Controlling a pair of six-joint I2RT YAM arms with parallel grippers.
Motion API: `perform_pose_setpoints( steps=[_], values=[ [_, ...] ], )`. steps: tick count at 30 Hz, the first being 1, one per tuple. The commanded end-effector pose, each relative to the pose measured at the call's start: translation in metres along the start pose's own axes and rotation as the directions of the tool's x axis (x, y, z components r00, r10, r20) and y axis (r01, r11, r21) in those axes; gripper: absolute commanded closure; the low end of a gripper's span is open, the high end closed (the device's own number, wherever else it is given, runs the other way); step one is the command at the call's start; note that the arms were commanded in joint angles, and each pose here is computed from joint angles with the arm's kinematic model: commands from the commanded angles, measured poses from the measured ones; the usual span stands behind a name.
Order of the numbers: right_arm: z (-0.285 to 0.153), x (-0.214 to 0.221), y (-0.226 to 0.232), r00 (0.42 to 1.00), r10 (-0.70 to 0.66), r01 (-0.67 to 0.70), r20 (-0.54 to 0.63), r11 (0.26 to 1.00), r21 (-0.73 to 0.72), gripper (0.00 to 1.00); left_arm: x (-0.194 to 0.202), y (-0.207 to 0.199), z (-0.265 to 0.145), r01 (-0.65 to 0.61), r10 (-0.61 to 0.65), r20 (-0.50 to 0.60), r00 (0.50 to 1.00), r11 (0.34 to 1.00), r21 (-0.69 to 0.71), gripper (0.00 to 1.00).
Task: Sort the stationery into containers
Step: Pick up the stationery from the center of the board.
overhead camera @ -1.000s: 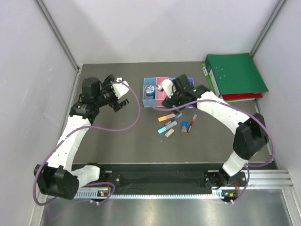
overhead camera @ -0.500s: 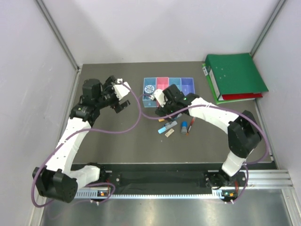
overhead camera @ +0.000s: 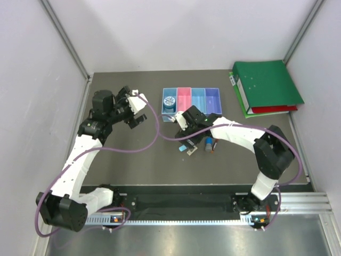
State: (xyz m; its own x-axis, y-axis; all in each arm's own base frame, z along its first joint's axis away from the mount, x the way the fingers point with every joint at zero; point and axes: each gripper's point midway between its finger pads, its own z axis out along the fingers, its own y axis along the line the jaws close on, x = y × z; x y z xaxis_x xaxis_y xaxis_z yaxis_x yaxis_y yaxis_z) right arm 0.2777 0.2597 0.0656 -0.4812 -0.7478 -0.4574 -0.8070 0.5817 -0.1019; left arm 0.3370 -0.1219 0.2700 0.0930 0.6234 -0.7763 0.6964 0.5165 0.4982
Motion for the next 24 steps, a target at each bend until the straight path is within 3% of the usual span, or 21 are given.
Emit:
perform_pose_setpoints(
  steps=[1,14,24],
  values=[
    [0.007,-0.005,0.014,0.997,0.072,-0.072,0.009,0.997,-0.019,0.11,-0.018,0.013,-0.006,-0.046,0.047,0.029,0.998,0.999,-0.028,0.01],
    [0.039,0.042,0.033,0.988,0.111,-0.116,-0.109,0.992,-0.041,0.14,-0.022,0.013,-0.003,-0.061,0.061,0.018,0.998,0.998,-0.005,0.01],
    [0.047,0.035,0.043,0.991,0.085,-0.088,-0.104,0.996,-0.028,0.22,-0.030,0.014,-0.006,-0.085,0.086,0.023,0.996,0.996,-0.008,0.01]
  ],
)
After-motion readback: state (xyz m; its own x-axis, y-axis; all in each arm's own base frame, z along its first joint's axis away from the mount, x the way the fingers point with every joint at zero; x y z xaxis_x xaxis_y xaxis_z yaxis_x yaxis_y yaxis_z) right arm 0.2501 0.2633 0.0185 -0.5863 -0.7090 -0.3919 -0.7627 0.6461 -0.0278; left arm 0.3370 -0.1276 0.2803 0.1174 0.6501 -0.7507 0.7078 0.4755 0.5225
